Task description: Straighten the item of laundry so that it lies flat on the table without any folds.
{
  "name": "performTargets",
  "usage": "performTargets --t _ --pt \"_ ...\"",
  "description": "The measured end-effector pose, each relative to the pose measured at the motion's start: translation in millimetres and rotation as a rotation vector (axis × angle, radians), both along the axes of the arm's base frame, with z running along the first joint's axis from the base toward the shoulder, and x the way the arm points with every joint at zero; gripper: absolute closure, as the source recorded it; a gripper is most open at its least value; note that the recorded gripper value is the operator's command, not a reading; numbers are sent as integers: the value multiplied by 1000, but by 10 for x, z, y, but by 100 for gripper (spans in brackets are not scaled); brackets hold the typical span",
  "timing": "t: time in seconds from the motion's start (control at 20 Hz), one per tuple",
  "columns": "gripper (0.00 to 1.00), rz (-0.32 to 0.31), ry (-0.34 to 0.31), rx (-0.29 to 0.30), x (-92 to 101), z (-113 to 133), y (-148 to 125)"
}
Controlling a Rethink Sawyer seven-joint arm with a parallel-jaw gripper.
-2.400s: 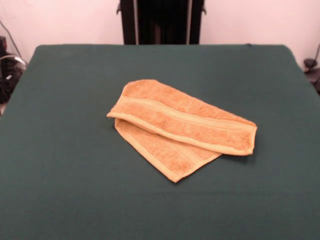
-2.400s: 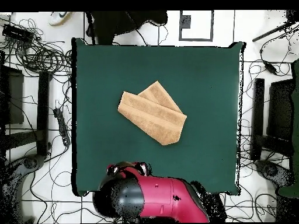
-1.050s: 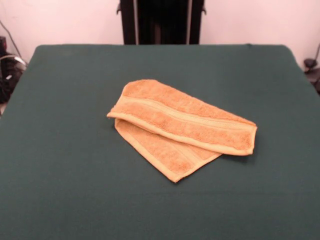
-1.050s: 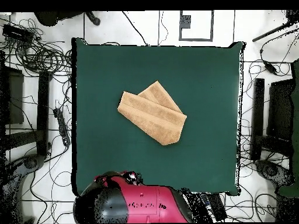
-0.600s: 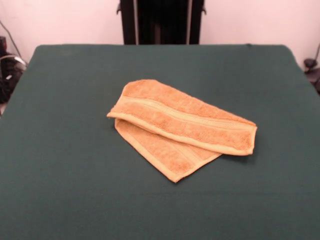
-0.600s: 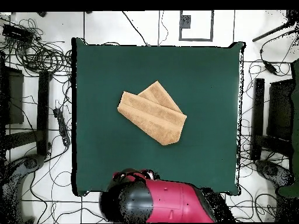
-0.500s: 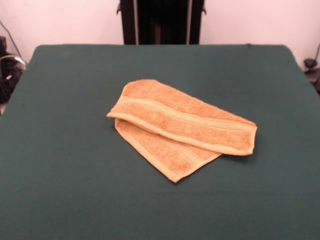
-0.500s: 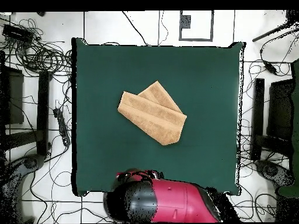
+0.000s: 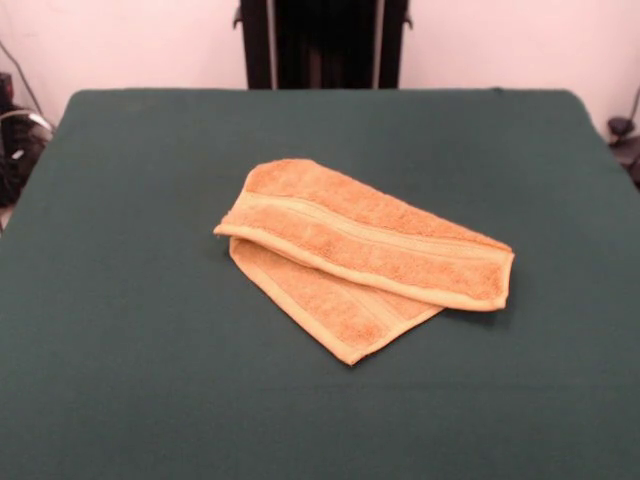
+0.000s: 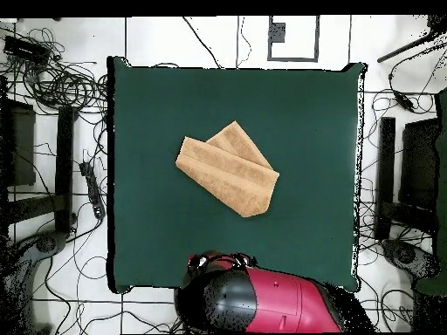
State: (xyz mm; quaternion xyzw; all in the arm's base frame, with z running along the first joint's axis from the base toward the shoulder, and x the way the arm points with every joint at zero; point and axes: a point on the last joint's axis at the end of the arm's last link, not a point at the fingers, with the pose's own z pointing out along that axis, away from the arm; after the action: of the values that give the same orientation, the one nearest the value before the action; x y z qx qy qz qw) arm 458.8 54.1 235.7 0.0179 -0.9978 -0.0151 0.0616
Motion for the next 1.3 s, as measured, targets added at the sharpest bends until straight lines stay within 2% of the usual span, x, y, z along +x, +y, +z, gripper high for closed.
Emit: performTargets --t 1.3 --pt "0 9 23 -1 -66 -78 -7"
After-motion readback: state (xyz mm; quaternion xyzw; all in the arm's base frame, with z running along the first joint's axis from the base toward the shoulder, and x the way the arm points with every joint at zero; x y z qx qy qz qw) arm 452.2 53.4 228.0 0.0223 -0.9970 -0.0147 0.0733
